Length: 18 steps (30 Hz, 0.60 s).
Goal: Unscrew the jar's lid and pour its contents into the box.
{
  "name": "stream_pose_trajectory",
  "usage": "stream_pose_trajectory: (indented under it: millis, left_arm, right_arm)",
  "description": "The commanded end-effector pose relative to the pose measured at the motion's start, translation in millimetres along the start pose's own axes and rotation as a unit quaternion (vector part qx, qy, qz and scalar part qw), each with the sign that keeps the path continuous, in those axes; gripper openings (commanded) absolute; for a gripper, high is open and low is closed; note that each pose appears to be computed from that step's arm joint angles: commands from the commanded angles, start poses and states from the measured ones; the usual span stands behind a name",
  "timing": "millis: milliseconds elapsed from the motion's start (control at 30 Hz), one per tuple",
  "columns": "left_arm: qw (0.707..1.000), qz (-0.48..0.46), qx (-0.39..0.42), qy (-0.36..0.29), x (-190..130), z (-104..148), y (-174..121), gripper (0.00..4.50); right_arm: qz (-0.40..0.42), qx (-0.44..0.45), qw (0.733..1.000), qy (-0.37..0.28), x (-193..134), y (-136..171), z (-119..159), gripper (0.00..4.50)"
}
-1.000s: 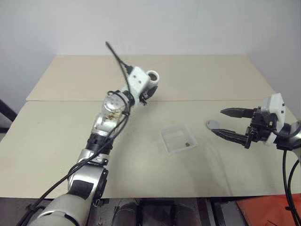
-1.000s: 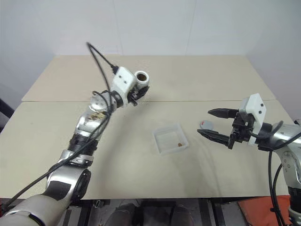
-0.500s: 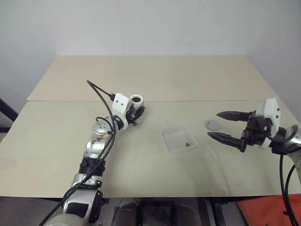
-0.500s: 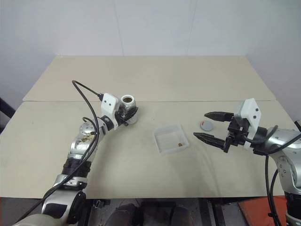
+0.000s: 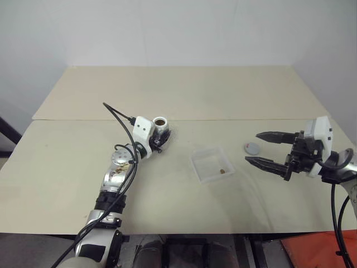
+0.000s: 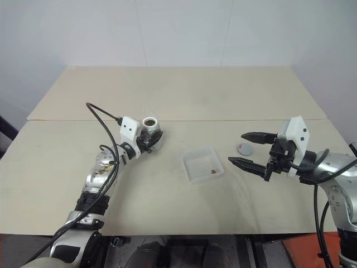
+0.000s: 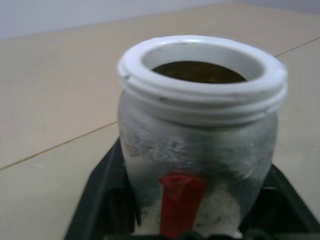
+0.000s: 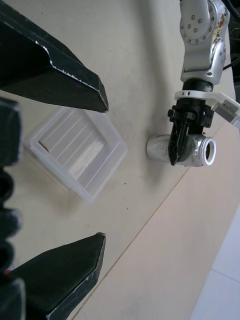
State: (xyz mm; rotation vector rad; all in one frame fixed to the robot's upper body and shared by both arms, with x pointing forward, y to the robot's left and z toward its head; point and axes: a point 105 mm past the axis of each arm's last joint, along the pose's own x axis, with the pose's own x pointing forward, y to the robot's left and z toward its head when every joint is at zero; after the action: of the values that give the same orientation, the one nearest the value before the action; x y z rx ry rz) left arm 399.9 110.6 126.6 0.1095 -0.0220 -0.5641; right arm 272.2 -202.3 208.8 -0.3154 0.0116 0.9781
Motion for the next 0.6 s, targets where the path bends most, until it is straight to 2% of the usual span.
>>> stream_pose_trajectory:
  millis: [33,100,267,600]
  left_arm:
    - [1.000,-0.003,0.005,-0.017,-3,7,0,3.88]
    - [1.000,-0.004,0.007,-0.020,-6,10,0,4.47]
    - [1.000,-0.005,0.022,-0.020,-21,17,5,4.47]
    - [0.993,-0.100,0.057,0.031,-88,27,-8,4.47]
  right_arm:
    - [0.005,-0.013,1.000,-0.012,0,2,8,4.50]
    - [0.006,-0.013,1.000,-0.011,0,2,8,4.50]
    - [0.008,-0.014,1.000,-0.008,0,2,7,4.50]
    - [0.008,-0.016,1.000,0.002,-4,0,4,4.50]
